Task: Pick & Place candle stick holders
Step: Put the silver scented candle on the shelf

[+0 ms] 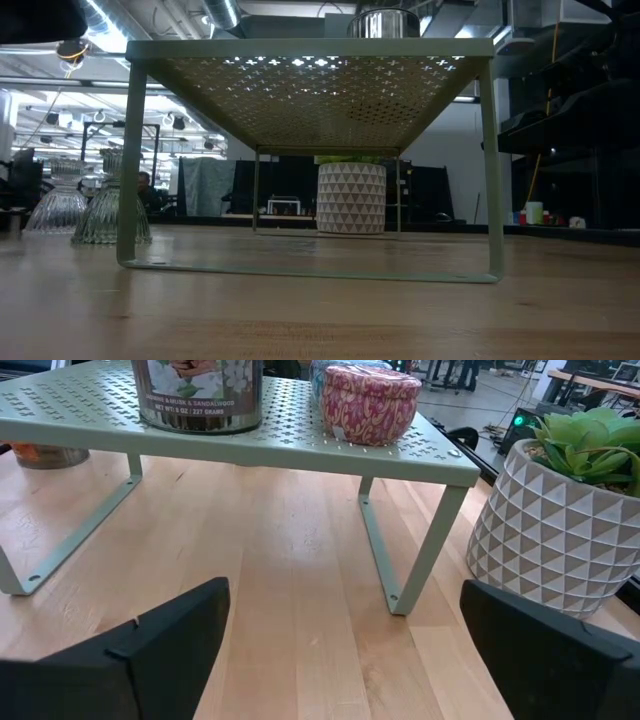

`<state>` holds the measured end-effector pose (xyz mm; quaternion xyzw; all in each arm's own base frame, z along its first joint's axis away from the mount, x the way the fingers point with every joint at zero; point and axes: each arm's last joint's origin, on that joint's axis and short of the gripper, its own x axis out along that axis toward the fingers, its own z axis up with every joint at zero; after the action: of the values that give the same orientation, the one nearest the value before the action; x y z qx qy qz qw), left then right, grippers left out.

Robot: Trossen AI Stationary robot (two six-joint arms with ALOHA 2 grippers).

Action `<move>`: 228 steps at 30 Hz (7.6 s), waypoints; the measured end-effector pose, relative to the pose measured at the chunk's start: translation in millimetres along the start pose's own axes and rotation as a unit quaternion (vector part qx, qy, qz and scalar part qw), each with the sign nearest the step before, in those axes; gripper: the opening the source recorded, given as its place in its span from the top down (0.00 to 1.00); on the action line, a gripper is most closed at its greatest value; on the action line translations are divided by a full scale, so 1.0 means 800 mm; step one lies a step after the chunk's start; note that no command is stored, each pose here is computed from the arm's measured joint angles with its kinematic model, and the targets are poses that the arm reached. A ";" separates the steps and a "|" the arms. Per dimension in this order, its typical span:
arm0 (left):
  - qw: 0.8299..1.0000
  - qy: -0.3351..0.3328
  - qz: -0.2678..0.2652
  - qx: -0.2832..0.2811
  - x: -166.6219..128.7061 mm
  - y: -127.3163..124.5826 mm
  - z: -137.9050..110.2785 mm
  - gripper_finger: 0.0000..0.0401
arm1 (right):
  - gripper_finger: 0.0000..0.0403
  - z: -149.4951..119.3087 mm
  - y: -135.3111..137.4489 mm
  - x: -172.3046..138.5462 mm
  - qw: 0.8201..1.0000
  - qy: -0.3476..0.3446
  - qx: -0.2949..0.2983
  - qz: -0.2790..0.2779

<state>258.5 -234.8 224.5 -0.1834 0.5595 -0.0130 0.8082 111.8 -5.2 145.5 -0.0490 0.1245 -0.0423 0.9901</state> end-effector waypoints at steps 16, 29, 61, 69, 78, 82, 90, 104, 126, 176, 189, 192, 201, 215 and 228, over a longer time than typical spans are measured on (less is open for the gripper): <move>0.999 -0.006 0.000 0.054 0.004 -0.010 -0.012 0.00 | 0.01 0.000 0.000 0.000 1.000 0.000 0.000 0.000; 0.987 -0.030 0.022 0.157 0.009 -0.021 -0.030 0.00 | 0.01 0.000 0.000 0.000 1.000 0.000 0.000 0.000; 0.984 -0.021 0.092 0.152 0.065 -0.015 -0.043 0.00 | 0.01 0.000 0.000 0.000 1.000 0.000 0.000 0.000; 0.985 -0.044 0.083 0.143 0.065 -0.019 -0.039 0.00 | 0.01 0.000 0.000 0.000 1.000 0.000 0.000 0.000; 0.985 -0.054 0.091 0.134 0.065 -0.016 -0.034 0.05 | 0.01 0.000 0.000 0.000 1.000 0.000 0.000 0.000; 0.986 -0.054 0.092 0.130 0.066 -0.014 -0.032 0.13 | 0.01 0.000 0.000 0.000 1.000 0.000 0.000 0.000; 0.987 -0.052 0.090 0.122 0.066 -0.012 -0.028 0.13 | 0.01 0.000 0.000 0.000 1.000 0.000 0.000 0.000; 0.990 -0.045 0.088 0.102 0.062 -0.014 -0.034 0.13 | 0.01 0.000 0.000 0.000 1.000 0.000 0.000 0.000; 0.992 -0.082 0.082 0.048 -0.051 0.005 -0.028 0.13 | 0.01 0.000 0.000 0.000 1.000 0.000 0.000 0.000; 0.980 -0.151 0.088 0.098 -0.181 0.194 0.107 0.13 | 0.01 0.000 0.000 0.000 1.000 0.000 0.000 0.000; 0.973 -0.172 0.050 0.145 -0.172 0.213 0.137 0.13 | 0.01 0.000 0.000 0.000 1.000 0.000 0.000 0.000; 0.974 -0.167 0.046 0.148 -0.166 0.216 0.141 0.13 | 0.01 0.000 0.000 0.000 1.000 0.000 0.000 0.000; 0.976 -0.139 0.063 0.156 -0.149 0.223 0.166 0.13 | 0.01 0.000 0.000 0.000 1.000 0.000 0.000 0.000; 0.980 -0.092 0.076 0.162 -0.130 0.219 0.187 0.13 | 0.01 0.000 0.000 0.000 1.000 0.000 0.000 0.000; 0.978 -0.103 0.083 0.162 -0.123 0.209 0.189 0.13 | 0.01 0.000 0.000 0.000 1.000 0.000 0.000 0.000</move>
<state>328.0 -13.6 307.5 -0.0035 0.4770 -0.0177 0.8787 111.8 -5.2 145.4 -0.0490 0.1246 -0.0421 0.9901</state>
